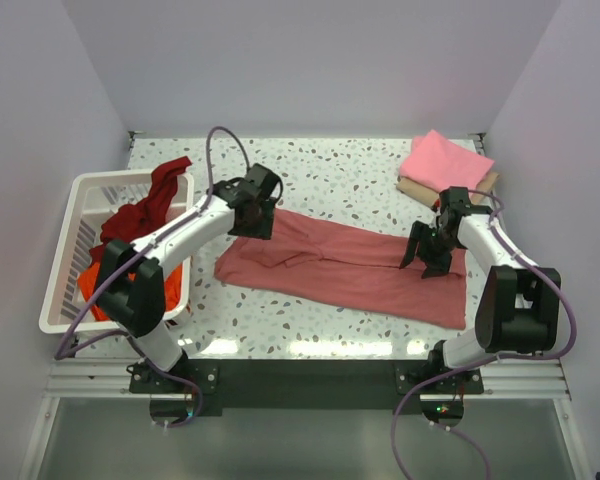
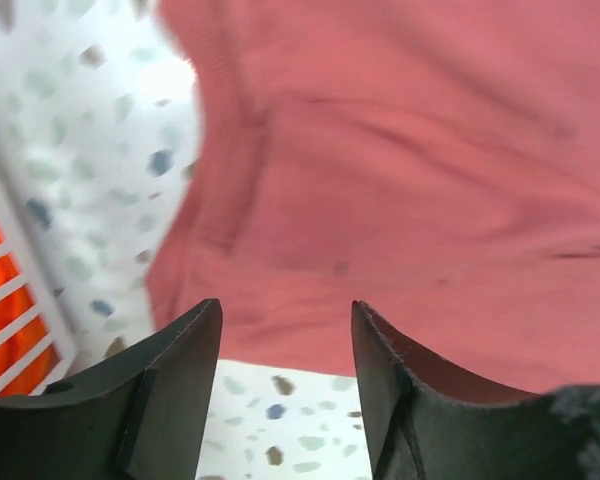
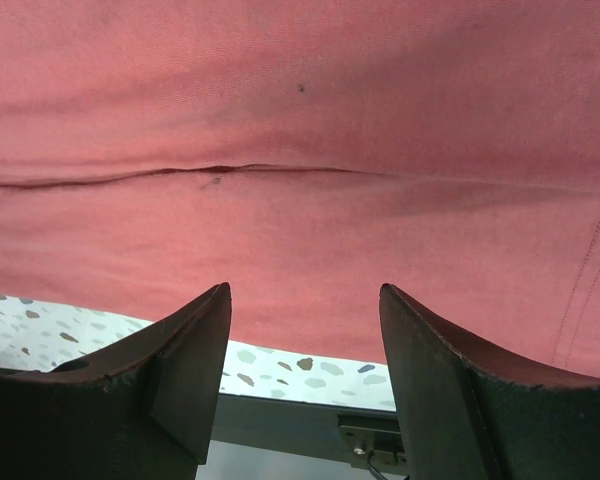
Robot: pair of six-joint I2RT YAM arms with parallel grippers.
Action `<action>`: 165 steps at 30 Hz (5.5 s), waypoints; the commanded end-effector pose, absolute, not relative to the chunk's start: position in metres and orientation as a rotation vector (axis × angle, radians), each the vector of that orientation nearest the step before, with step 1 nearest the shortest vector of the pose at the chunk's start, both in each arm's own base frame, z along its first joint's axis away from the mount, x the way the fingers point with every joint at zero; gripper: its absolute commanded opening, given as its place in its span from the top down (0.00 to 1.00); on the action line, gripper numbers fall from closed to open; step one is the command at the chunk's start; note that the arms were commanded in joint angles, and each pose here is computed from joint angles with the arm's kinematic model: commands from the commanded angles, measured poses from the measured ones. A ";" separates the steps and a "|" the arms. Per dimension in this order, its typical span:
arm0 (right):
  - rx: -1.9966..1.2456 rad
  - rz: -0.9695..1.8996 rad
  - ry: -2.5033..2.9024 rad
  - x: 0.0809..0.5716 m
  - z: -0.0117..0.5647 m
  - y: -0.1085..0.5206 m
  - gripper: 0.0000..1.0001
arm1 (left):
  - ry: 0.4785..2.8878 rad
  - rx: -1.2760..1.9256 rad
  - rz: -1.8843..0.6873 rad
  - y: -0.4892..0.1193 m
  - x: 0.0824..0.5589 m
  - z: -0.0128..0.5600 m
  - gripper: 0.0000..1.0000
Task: Fold and stack the t-shirts
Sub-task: Fold the tshirt
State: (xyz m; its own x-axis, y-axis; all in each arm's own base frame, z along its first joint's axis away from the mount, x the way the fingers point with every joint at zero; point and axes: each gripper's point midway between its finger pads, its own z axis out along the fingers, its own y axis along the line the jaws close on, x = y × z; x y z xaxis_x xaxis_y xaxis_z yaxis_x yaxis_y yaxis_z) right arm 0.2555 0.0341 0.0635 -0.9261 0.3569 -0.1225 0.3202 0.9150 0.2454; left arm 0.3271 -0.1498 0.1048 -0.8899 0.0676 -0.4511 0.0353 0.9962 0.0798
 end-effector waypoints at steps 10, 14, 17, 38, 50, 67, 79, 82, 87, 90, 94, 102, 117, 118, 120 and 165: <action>0.527 0.389 2.889 0.255 0.069 0.043 0.36 | 2.653 0.376 -0.198 -0.282 0.303 0.082 0.68; 0.525 0.396 2.886 0.255 0.069 0.043 0.36 | 2.658 0.390 -0.205 -0.286 0.304 0.071 0.69; 0.531 0.401 2.891 0.253 0.068 0.044 0.36 | 2.674 0.408 -0.188 -0.286 0.304 0.062 0.69; 0.537 0.423 2.899 0.253 0.066 0.047 0.36 | 2.678 0.371 -0.039 -0.269 0.311 0.029 0.73; 0.538 0.437 2.920 0.248 0.060 0.049 0.35 | 2.667 0.337 0.050 -0.258 0.314 0.022 0.69; 0.542 0.453 2.920 0.249 0.060 0.051 0.36 | 2.647 0.354 0.061 -0.257 0.318 0.039 0.99; 0.544 0.448 2.929 0.248 0.058 0.050 0.36 | 2.774 0.410 -0.076 -0.257 0.277 0.059 1.00; 0.544 0.452 2.931 0.247 0.058 0.051 0.36 | 2.803 0.408 -0.095 -0.255 0.268 0.061 1.00; 0.536 0.451 2.934 0.247 0.057 0.050 0.36 | 2.850 0.421 -0.164 -0.258 0.253 0.066 1.00; 0.535 0.451 2.939 0.246 0.056 0.050 0.36 | 2.879 0.436 -0.184 -0.258 0.240 0.065 1.00; 0.534 0.448 2.942 0.244 0.055 0.050 0.36 | 2.918 0.458 -0.195 -0.258 0.224 0.058 1.00; 0.535 0.454 2.951 0.240 0.051 0.051 0.36 | 2.910 0.489 -0.284 -0.272 0.211 0.062 0.72; 0.532 0.459 2.949 0.241 0.052 0.051 0.36 | 2.677 -0.160 -0.154 -0.177 0.272 0.086 0.53; 0.531 0.461 2.948 0.241 0.052 0.052 0.36 | 2.659 -0.176 -0.150 -0.173 0.276 0.086 0.54; 0.533 0.462 2.946 0.242 0.052 0.052 0.36 | 2.628 -0.192 -0.150 -0.165 0.284 0.085 0.55; 0.545 0.450 2.956 0.247 0.054 0.050 0.36 | 2.645 -0.197 0.022 -0.114 0.308 0.059 1.00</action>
